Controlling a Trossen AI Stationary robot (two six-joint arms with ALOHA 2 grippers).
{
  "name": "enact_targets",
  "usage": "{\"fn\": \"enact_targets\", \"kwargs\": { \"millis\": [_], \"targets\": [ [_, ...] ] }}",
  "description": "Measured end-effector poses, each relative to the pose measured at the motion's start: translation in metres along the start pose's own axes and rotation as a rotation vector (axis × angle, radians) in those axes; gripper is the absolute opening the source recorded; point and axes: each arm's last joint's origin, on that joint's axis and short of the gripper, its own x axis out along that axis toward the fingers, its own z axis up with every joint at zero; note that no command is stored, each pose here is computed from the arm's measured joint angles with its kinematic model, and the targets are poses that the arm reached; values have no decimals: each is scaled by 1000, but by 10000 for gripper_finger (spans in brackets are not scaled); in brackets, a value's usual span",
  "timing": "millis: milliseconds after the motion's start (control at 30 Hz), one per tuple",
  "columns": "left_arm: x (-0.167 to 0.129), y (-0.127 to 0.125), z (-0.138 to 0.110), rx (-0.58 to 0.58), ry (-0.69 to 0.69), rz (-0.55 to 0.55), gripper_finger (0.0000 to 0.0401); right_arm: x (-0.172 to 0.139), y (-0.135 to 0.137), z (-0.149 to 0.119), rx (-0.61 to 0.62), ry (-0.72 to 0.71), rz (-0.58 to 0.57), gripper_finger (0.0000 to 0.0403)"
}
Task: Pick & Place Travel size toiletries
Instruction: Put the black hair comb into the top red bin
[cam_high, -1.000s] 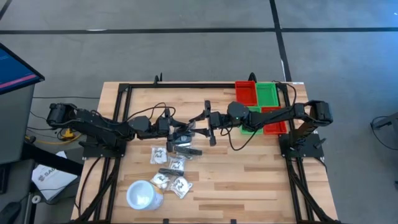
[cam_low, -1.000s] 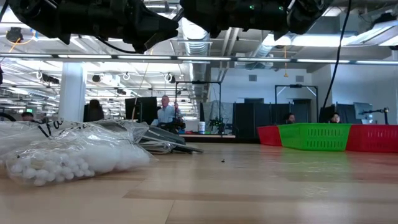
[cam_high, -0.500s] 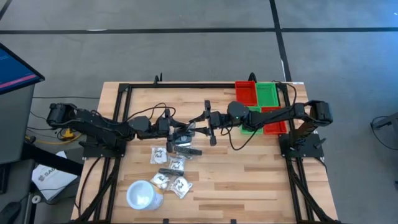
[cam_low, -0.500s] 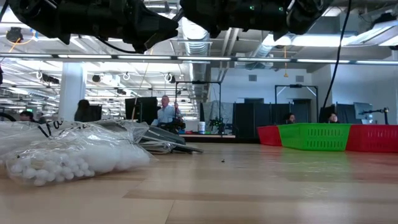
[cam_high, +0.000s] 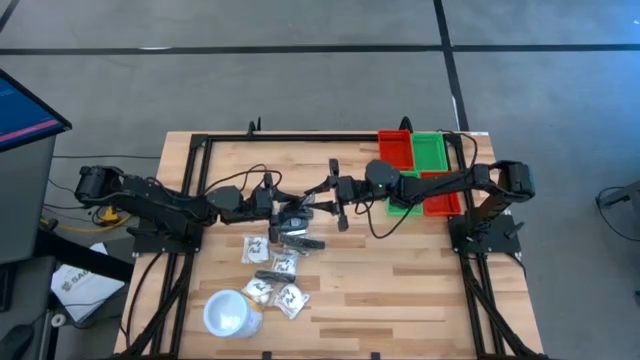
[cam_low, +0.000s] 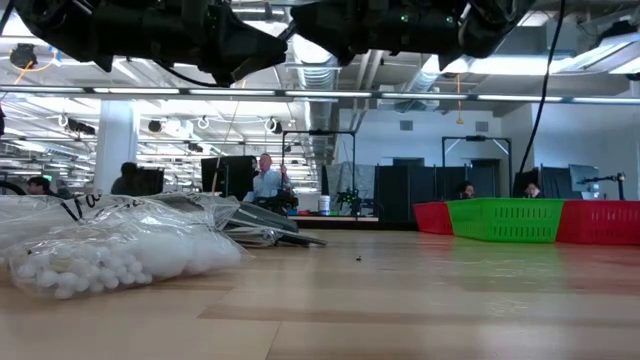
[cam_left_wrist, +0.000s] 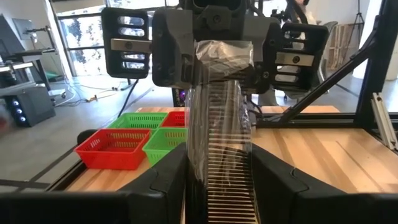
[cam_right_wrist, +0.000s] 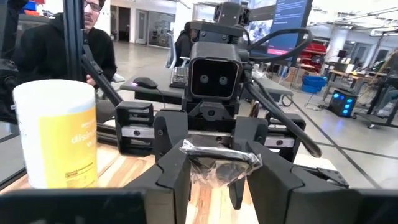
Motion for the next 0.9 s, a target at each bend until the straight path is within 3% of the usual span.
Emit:
{"fn": "enact_targets", "kwargs": {
  "millis": [400,900],
  "targets": [
    [-29,15,2,-1,-14,49,175,-4,-13,-7,27,53,-8,118],
    [-58,8,-25,-108,26,-13,176,-31,-57,-16,90,201,-140,118]
  ]
}}
